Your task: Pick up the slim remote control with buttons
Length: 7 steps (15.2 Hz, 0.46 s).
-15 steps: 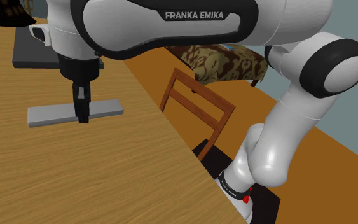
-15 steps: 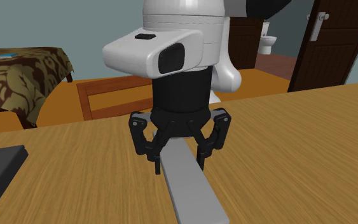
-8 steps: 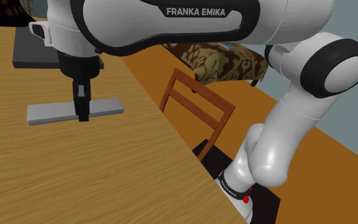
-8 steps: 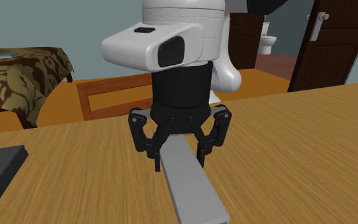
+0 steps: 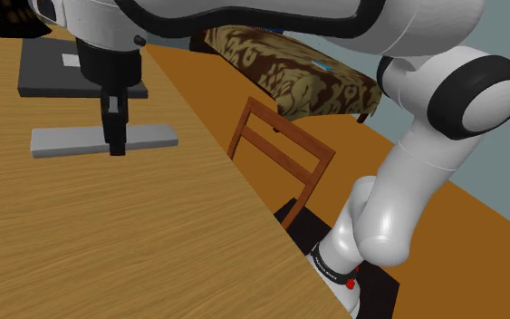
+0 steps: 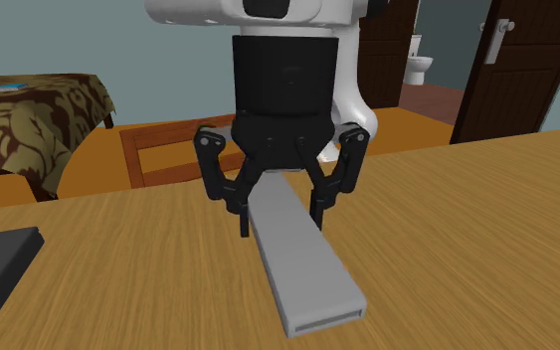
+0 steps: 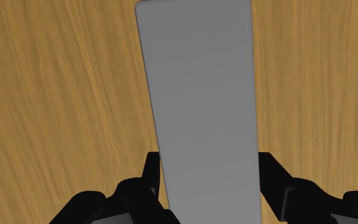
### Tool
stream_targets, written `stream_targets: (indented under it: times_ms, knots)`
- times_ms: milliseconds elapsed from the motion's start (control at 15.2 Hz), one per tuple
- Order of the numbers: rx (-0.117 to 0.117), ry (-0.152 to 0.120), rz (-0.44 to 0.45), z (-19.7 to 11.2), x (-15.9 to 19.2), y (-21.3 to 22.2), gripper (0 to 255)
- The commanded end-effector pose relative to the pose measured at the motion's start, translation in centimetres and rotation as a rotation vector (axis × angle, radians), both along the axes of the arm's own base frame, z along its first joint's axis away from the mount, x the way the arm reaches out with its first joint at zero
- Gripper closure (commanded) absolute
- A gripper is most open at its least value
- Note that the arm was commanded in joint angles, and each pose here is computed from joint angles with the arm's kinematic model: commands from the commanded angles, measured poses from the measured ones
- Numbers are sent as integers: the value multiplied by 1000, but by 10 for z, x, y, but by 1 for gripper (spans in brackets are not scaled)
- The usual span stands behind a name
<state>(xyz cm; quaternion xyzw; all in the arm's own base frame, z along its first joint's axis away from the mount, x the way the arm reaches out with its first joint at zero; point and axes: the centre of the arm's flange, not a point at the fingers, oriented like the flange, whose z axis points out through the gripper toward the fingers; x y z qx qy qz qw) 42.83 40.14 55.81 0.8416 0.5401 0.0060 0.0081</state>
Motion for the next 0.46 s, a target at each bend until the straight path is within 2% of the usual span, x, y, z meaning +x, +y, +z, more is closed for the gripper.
stream_targets:
  times_ms: [0,264,396]
  knots:
    - [0,0,0,11,0,0,255]
    - [0,0,0,32,0,0,255]
    - [0,0,0,33,0,0,255]
